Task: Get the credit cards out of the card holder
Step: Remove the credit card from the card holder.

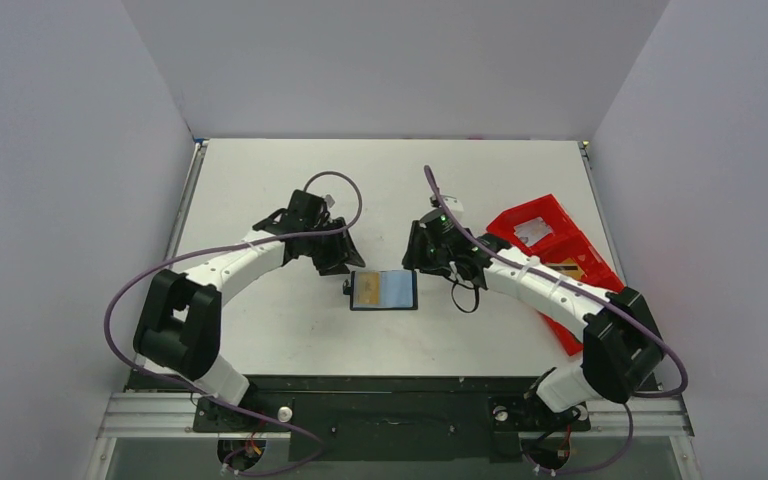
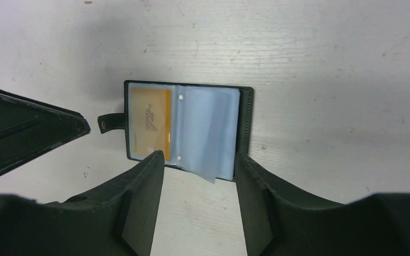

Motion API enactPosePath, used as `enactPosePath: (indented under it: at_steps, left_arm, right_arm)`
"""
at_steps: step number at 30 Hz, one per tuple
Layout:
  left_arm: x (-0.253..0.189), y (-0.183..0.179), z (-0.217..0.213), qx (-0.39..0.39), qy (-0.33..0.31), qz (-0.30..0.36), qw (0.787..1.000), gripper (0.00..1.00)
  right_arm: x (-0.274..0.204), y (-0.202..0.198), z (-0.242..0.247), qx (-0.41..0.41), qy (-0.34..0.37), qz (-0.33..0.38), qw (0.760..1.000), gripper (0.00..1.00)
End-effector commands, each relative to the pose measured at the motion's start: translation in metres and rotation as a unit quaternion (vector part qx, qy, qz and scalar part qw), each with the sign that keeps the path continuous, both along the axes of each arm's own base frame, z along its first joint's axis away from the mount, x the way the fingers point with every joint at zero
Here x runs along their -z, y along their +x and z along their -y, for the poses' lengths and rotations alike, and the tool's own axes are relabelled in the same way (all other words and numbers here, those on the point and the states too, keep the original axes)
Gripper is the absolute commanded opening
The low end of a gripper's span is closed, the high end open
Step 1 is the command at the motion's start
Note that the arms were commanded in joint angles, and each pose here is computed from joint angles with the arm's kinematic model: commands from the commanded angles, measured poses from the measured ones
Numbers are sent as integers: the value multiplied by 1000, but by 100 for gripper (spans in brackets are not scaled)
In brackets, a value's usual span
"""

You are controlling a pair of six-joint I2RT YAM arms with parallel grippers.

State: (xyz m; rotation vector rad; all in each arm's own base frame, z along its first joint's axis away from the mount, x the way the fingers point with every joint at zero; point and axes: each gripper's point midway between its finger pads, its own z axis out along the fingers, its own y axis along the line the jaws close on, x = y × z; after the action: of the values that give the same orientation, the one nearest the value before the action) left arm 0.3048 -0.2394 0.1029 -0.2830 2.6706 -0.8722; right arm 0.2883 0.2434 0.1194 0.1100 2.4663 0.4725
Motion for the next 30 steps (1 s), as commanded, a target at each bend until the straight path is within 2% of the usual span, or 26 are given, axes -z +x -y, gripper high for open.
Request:
enactPosePath:
  at_steps: [1,11,19,26,30]
  left_arm:
    - [-3,-5,-20,-5,12,15,1000,45]
    - [11,-12,-45,-28,26,5,999,45]
    - [16,-16,-55,-38,24,0,999,45]
    - [6,-15,-43,-22,8,12,1000,45]
    - [1,-17,-22,2,8,17,1000,44]
  right_arm:
    - [-19,11,-27,-6,13,27,1000,48]
    - [0,7,-72,-45,5,6,999,47]
    - [32,5,-96,-64,-21,-25,997,43]
    - [51,4,-98,-65,-17,-46,997,41]
    - [62,3,-93,-56,22,-68,996,41]
